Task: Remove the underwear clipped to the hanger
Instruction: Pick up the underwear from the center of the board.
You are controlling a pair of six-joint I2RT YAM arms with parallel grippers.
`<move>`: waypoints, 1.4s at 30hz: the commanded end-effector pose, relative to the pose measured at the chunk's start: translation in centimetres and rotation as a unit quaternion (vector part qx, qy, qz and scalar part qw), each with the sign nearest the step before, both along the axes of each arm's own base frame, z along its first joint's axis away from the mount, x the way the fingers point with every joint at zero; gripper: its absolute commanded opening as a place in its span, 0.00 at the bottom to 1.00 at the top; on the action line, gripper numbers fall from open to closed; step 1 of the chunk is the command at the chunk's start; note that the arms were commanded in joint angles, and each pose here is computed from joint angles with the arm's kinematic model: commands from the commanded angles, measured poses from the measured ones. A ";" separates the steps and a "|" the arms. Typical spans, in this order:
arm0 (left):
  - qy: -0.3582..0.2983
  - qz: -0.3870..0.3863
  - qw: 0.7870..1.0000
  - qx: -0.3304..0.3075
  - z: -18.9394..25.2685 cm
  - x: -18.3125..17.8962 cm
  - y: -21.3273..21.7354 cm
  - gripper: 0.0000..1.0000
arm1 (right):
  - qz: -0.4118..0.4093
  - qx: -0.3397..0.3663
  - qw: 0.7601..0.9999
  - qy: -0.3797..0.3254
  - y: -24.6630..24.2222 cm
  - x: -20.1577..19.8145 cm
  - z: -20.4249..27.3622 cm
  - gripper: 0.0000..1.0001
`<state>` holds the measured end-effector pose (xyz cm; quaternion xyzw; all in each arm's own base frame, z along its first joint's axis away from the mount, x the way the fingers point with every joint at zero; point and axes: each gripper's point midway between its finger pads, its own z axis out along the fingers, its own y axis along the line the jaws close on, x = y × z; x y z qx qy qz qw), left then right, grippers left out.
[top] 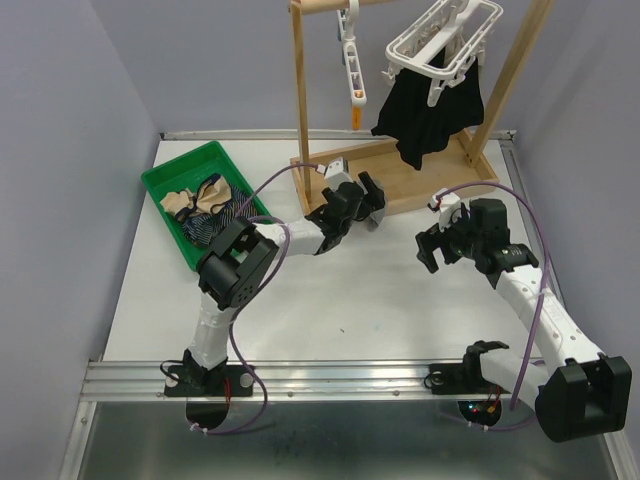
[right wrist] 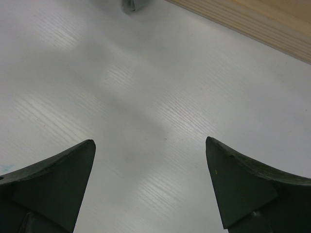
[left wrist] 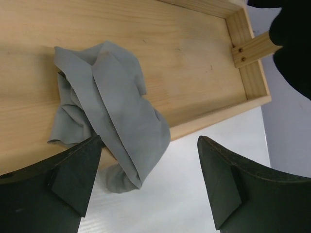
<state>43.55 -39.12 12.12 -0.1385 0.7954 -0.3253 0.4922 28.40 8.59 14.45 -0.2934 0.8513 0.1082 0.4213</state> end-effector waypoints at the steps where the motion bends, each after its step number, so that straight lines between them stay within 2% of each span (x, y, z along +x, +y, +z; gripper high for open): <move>1: -0.015 0.049 0.999 -0.005 2.0 3.2 0.7 0.90 | 0.005 0.000 1.000 -0.009 0.1 0.2 -0.2 1.00; 6: 0.017 0.050 0.998 0.028 0.4 4.5 -0.3 0.89 | 0.007 -0.001 1.000 -0.007 0.1 0.2 -0.3 1.00; 7: 0.036 0.053 0.997 0.050 -1.4 4.4 0.0 0.89 | 0.007 -0.001 1.000 -0.007 0.1 0.2 -0.3 1.00; 8: 0.034 0.055 0.997 0.047 -0.7 4.8 -0.4 0.89 | 0.006 -0.002 1.000 -0.007 0.1 0.2 -0.3 1.00; 12: 0.054 0.062 0.994 0.068 -2.3 5.2 -0.3 0.82 | 0.007 -0.002 1.000 -0.008 0.1 0.3 -0.3 1.00; 17: 0.046 0.049 0.995 0.068 -1.6 5.7 -0.4 0.48 | 0.008 -0.001 1.000 -0.008 0.1 0.1 -0.3 1.00; 18: 0.044 0.044 0.996 0.066 -1.4 5.8 -0.5 0.38 | 0.008 0.000 1.000 -0.008 0.1 0.1 -0.2 1.00; 19: 0.043 0.041 0.996 0.062 -1.2 6.1 -0.3 0.20 | 0.009 0.000 1.000 -0.009 0.2 0.1 -0.2 1.00; 22: 0.029 0.026 0.998 0.047 0.1 6.4 -0.2 0.04 | 0.012 0.003 1.000 -0.011 0.3 0.0 0.0 1.00; 23: 0.022 0.023 0.998 0.044 0.2 6.3 0.0 0.02 | 0.012 0.002 1.000 -0.011 0.3 0.0 0.1 1.00; 29: -0.074 0.002 0.997 -0.007 8.1 4.9 1.3 0.00 | 0.016 0.001 1.000 -0.013 0.3 -0.1 0.1 1.00; 31: -0.107 -0.009 0.994 -0.025 10.9 3.5 2.0 0.00 | 0.016 -0.001 1.000 -0.012 0.2 -0.1 0.0 1.00; 32: -0.108 -0.016 0.994 -0.021 10.3 2.6 2.6 0.00 | 0.016 -0.001 1.000 -0.012 0.2 -0.1 0.0 1.00; 33: -0.130 -0.024 0.991 -0.038 12.6 1.7 3.0 0.00 | 0.016 -0.001 1.000 -0.011 0.2 -0.1 0.0 1.00; 35: -0.164 -0.059 0.983 -0.061 14.6 0.1 2.8 0.00 | 0.015 -0.003 1.000 -0.012 0.2 -0.1 0.0 1.00; 38: -0.203 -0.109 0.969 -0.092 16.3 -3.5 3.3 0.00 | 0.016 -0.004 1.000 -0.012 0.2 -0.1 -0.1 1.00; 39: -0.195 -0.118 0.970 -0.088 14.7 -4.5 3.9 0.00 | 0.016 -0.005 1.000 -0.011 0.1 -0.1 -0.1 1.00; 40: -0.211 -0.126 0.964 -0.099 16.1 -5.5 4.4 0.00 | 0.017 -0.005 1.000 -0.012 0.1 -0.1 -0.1 1.00; 42: -0.210 -0.139 0.963 -0.097 15.3 -7.1 5.3 0.00 | 0.017 -0.005 1.000 -0.013 0.1 0.0 0.0 1.00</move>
